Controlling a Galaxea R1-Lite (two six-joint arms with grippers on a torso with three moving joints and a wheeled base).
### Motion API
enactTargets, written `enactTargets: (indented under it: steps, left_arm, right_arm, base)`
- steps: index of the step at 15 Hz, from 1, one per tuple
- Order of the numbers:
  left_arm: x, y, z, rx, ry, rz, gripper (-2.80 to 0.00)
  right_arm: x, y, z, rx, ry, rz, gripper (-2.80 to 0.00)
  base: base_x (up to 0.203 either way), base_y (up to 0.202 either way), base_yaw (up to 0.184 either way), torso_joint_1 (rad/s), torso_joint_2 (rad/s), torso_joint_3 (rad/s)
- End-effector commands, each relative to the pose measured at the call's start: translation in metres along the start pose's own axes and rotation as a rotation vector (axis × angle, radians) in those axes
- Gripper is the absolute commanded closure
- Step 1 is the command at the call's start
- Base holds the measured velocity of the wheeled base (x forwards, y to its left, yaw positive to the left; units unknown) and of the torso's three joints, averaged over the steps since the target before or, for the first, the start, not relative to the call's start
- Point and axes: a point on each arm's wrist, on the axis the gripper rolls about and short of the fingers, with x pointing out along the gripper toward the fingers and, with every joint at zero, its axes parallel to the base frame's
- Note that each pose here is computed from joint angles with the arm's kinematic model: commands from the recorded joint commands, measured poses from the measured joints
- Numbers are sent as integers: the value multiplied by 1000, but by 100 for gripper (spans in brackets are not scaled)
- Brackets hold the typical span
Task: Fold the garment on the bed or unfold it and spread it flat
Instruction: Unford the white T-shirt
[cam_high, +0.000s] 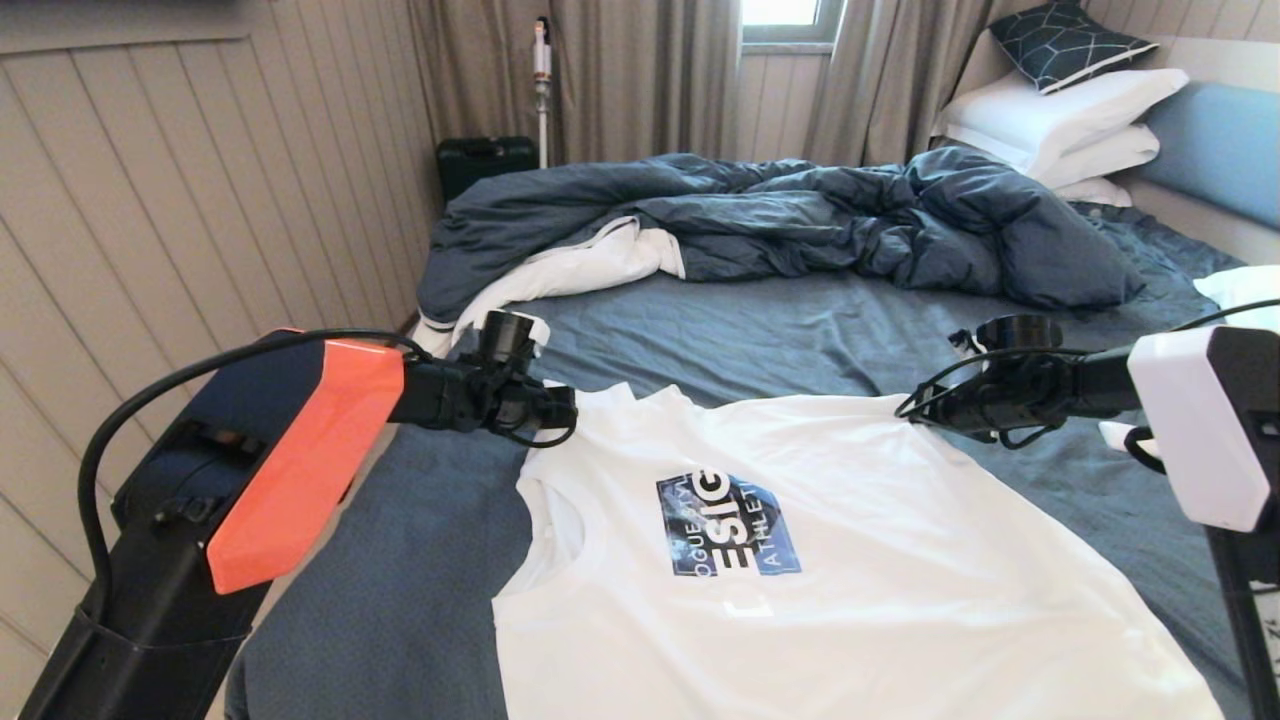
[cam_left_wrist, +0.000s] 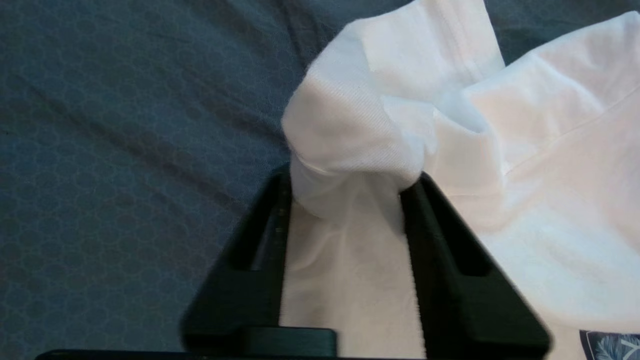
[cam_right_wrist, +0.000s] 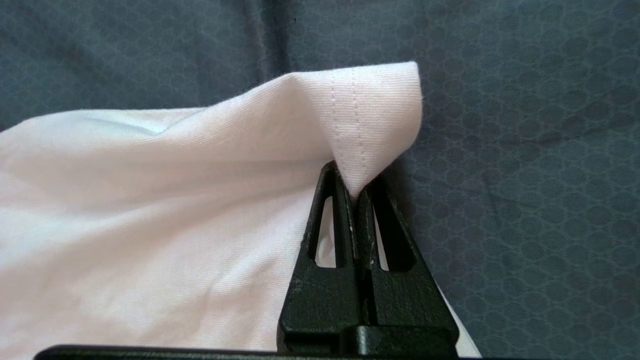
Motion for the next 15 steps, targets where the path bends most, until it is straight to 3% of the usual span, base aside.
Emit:
enactTargets:
  steps: [1, 7, 15]
  left_arm:
    - [0, 3, 2, -5, -14, 2, 0]
    - [-2, 7, 16, -2, -128, 34, 0]
    - [-9, 22, 28, 10, -159, 47, 0]
  right_arm:
    - [-2, -1, 3, 1, -14, -1, 0]
    - [-8, -2, 15, -14, -111, -38, 0]
    - [-11, 1, 25, -29, -204, -74, 0]
  base:
    - [0, 0, 0, 0, 0, 0]
    - [0, 0, 0, 0, 0, 0]
    - [0, 0, 0, 0, 0, 0]
